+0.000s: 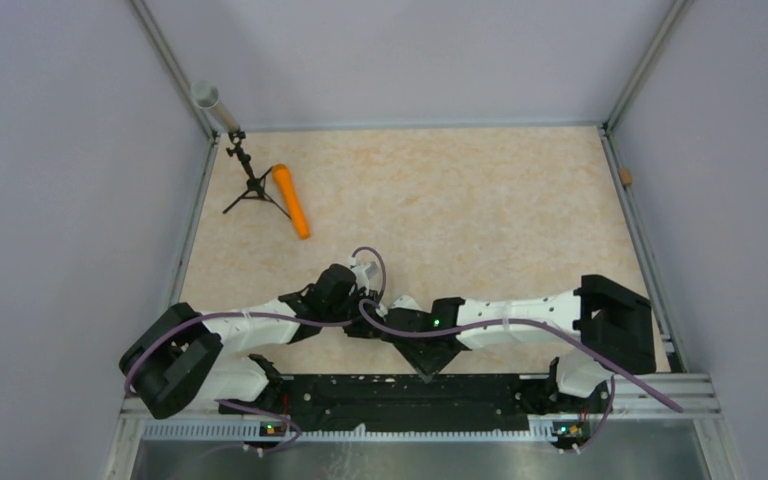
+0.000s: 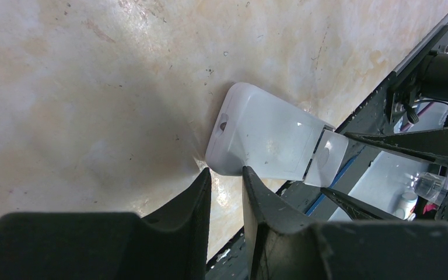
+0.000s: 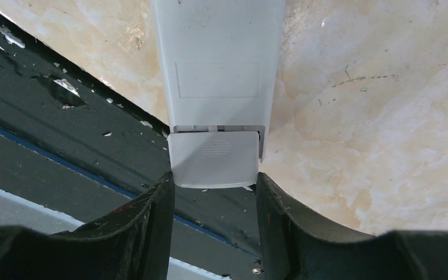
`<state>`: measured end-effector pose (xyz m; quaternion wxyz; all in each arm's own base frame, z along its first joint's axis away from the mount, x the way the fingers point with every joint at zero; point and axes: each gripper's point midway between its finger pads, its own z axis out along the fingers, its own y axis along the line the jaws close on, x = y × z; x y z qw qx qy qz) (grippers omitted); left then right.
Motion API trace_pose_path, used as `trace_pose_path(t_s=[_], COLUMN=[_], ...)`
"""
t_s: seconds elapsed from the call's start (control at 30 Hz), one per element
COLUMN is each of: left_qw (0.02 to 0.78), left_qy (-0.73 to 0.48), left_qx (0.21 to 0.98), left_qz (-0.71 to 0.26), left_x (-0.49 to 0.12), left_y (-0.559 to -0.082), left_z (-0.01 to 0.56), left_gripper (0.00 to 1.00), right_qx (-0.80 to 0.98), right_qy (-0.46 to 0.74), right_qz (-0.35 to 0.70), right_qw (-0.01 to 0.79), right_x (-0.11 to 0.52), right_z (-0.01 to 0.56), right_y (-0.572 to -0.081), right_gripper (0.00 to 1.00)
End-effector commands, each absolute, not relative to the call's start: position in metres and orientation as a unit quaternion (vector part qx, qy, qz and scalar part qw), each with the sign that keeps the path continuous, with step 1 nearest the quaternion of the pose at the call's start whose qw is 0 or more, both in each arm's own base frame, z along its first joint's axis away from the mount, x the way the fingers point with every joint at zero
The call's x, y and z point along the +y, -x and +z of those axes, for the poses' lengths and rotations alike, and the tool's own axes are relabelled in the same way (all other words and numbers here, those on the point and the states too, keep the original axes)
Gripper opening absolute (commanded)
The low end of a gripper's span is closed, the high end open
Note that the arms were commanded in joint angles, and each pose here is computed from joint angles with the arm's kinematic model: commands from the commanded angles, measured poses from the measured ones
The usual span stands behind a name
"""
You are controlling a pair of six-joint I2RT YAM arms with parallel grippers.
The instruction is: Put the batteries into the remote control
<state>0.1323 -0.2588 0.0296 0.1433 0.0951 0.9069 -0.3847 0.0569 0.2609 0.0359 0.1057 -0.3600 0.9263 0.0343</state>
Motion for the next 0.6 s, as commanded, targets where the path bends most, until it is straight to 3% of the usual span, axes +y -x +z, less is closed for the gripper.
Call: trace_pose_path(t_s=[0.0, 0.57], left_qw=[0.159, 0.157], left_qy=[-0.108, -0.109], left_qx=[0.895, 0.894], left_qz=[-0.403, -0.405], left_x=[-0.2635, -0.2655], left_y=[-0.1331, -0.1338], left_z=[0.04, 0.0394], left_gripper=[0.27, 0.27], right_qx=[0.93, 0.933], right_qy=[0.349, 0.337], right_qz=[0.031, 0.028], right_qw=[0.114, 0.121], right_x=[0.2606, 0.2535], right_z=[0.0335, 0.0374], right_y=[-0.0621, -0.0659], right_gripper=[0.12, 0.12])
